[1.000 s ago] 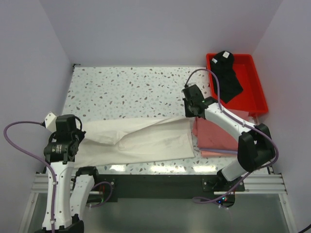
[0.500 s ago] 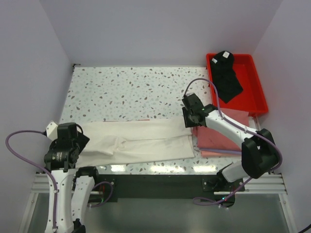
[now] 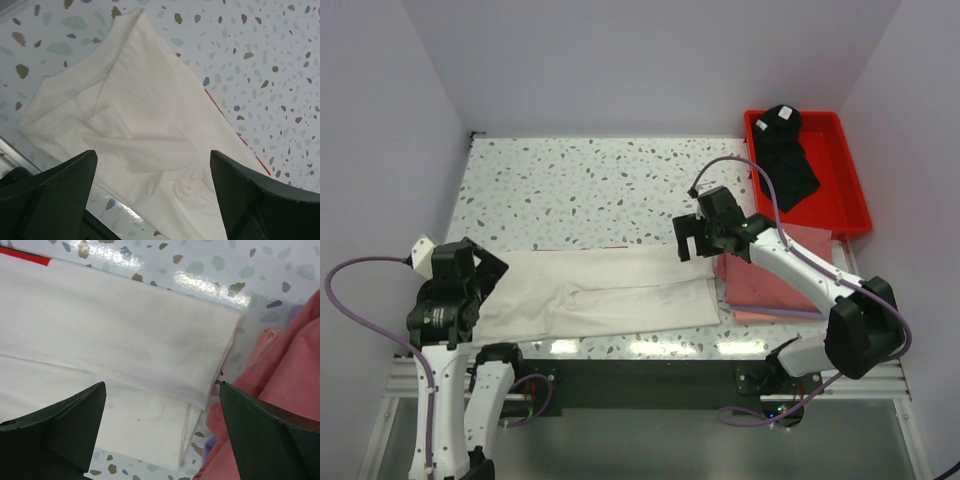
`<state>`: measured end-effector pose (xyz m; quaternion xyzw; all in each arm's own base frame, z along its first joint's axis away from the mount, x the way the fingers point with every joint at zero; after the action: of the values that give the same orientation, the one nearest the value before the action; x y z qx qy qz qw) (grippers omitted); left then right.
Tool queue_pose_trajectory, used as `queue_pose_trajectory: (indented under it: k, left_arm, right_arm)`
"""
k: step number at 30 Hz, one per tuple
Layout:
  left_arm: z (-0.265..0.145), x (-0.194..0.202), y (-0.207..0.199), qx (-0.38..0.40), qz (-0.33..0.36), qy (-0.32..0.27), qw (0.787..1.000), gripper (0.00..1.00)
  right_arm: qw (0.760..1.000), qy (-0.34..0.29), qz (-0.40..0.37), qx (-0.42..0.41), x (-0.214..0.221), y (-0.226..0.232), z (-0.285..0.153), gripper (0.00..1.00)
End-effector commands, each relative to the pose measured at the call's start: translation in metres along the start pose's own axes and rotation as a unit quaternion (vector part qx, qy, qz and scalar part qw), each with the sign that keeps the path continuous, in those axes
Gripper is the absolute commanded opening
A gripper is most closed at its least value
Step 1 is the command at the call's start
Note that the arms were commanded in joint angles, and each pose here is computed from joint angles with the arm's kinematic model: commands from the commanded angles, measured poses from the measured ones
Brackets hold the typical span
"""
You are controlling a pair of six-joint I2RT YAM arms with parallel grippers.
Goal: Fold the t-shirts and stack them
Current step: Fold the tshirt
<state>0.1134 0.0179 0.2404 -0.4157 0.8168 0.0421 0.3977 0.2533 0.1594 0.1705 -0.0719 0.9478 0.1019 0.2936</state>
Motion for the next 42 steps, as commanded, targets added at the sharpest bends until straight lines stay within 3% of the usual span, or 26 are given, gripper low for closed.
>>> queue_pose_trajectory:
  k: [1, 5, 16, 26, 28, 30, 32, 33, 35, 36, 37, 38, 40, 42]
  left_arm:
    - [0.030, 0.005, -0.030, 0.070, 0.011, 0.024, 0.997, 1.00]
    - [0.066, 0.019, -0.050, 0.102, -0.005, 0.055, 0.993, 1.00]
    - [0.157, 0.080, -0.036, -0.010, 0.000, 0.139, 0.990, 1.00]
    - [0.225, 0.072, -0.076, -0.016, 0.018, 0.143, 0.989, 1.00]
    - [0.249, 0.068, -0.092, -0.027, 0.024, 0.152, 0.988, 1.00]
    - [0.266, 0.050, -0.130, 0.017, 0.034, 0.149, 0.988, 1.00]
    - [0.284, 0.070, -0.151, 0.014, 0.079, 0.192, 0.978, 1.00]
    - [0.288, 0.051, -0.190, 0.043, 0.088, 0.172, 0.980, 1.00]
    - [0.298, 0.085, -0.208, -0.002, 0.158, 0.214, 0.964, 1.00]
    - [0.298, 0.064, -0.250, 0.022, 0.159, 0.185, 0.969, 1.00]
    - [0.306, 0.089, -0.261, 0.014, 0.188, 0.204, 0.961, 1.00]
    - [0.302, 0.080, -0.290, 0.045, 0.191, 0.196, 0.961, 1.00]
    - [0.312, 0.107, -0.309, 0.063, 0.206, 0.214, 0.953, 1.00]
    - [0.313, 0.110, -0.339, 0.108, 0.194, 0.219, 0.950, 1.00]
  right_arm:
    - [0.995, -0.041, -0.024, -0.091, -0.020, 0.030, -0.015, 0.99]
    - [0.987, -0.011, -0.054, -0.149, -0.008, 0.062, 0.002, 0.99]
    - [0.983, 0.066, -0.064, -0.156, 0.016, 0.086, 0.055, 0.99]
    - [0.979, 0.125, -0.072, -0.143, 0.050, 0.075, 0.073, 0.99]
    - [0.975, 0.142, -0.080, -0.150, 0.063, 0.077, 0.070, 0.99]
    - [0.968, 0.160, -0.101, -0.162, 0.080, 0.083, 0.062, 0.99]
    - [0.959, 0.179, -0.129, -0.180, 0.100, 0.091, 0.052, 0.99]
    - [0.955, 0.180, -0.138, -0.189, 0.105, 0.095, 0.045, 0.99]
    - [0.944, 0.197, -0.156, -0.211, 0.123, 0.100, 0.037, 0.99]
    - [0.935, 0.210, -0.175, -0.224, 0.135, 0.106, 0.030, 0.99]
    - [0.931, 0.212, -0.185, -0.233, 0.140, 0.110, 0.024, 0.99]
    - [0.921, 0.223, -0.202, -0.248, 0.150, 0.115, 0.018, 0.99]
    - [0.914, 0.218, -0.215, -0.267, 0.155, 0.123, 0.014, 0.99]
    - [0.903, 0.218, -0.219, -0.299, 0.160, 0.134, 0.010, 0.99]
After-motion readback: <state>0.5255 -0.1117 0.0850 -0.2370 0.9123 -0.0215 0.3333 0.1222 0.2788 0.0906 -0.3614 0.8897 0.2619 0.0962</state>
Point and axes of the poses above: each gripper's point midway between its finger pads, its own z axis out along the fingers, its own y axis along the line the jaws close on, x = y × z, the point moved 7 cm from there along -z, back along the fingers, and after that the axes turned 6 degrees about z, right-handed, at the moved point
